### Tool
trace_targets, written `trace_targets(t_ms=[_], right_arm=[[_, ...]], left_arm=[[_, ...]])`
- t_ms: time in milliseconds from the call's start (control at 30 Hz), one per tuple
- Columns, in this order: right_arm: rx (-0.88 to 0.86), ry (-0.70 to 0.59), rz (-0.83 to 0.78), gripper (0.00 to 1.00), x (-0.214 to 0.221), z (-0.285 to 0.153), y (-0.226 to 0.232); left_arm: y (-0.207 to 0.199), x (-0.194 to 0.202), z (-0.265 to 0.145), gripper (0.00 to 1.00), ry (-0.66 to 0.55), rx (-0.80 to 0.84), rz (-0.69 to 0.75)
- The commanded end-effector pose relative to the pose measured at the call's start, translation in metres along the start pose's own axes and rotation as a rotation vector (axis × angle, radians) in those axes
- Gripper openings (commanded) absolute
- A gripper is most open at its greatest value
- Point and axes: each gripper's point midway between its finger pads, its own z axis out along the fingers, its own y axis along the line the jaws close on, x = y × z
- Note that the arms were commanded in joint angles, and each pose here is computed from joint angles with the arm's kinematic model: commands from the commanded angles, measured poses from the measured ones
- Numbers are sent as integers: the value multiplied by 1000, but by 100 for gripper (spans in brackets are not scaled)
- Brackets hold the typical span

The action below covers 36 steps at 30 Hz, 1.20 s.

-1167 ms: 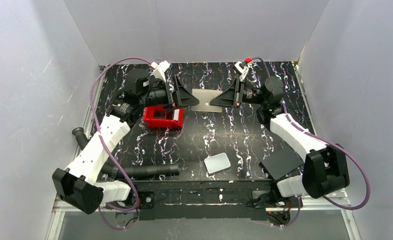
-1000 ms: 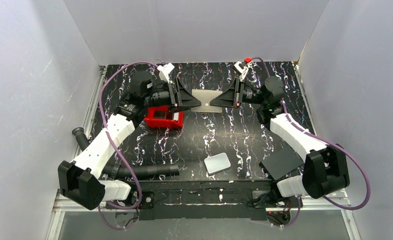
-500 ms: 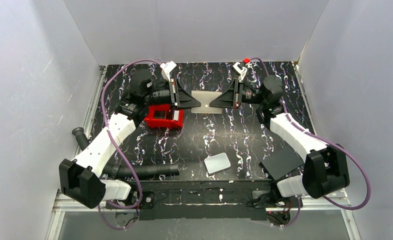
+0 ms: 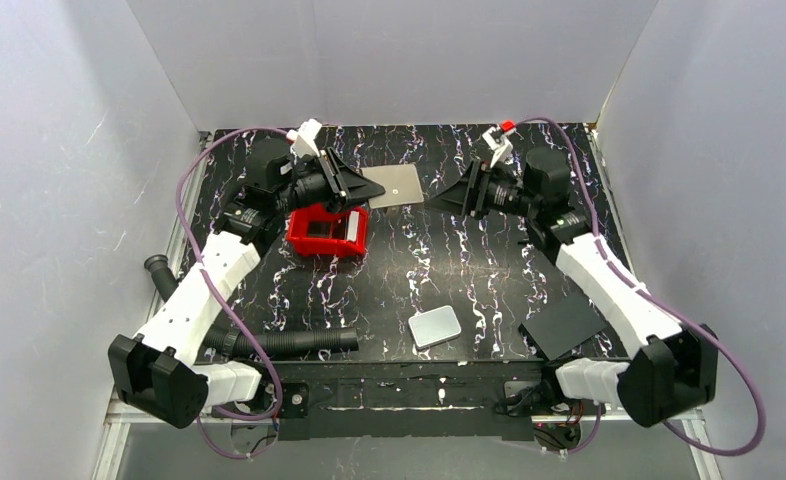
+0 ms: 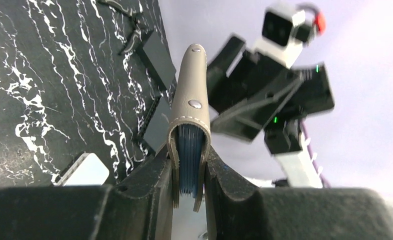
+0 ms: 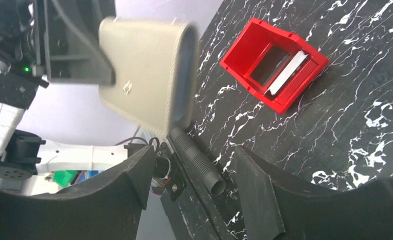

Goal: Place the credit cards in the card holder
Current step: Close the card holder at the center of the board.

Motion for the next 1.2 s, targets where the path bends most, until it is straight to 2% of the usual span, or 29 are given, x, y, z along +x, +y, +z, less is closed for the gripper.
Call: trace_targets(t_ms=[0, 167, 400, 500, 667, 1000, 1167], right_arm=[[-6, -135, -136, 68, -3, -4, 25], [-151, -202, -89, 65, -2, 2, 49], [-240, -227, -76, 48, -7, 16, 67], [-261, -221, -89, 37, -9, 20, 73], [-242, -219, -103, 38, -9, 24, 69], [-101, -208, -197, 51, -16, 25, 52], [-179, -186, -183, 48, -13, 33, 66]], left_arm=[[-8, -22, -3, 0, -122, -26, -150], [-18, -29, 8, 0, -119, 59, -261], [-19, -26, 7, 0, -107, 66, -271], [-15, -23, 7, 0, -103, 58, -277], [-17, -21, 8, 0, -84, 68, -282], [-18, -15, 6, 0, -61, 78, -276], [-16, -14, 8, 0, -52, 81, -290]])
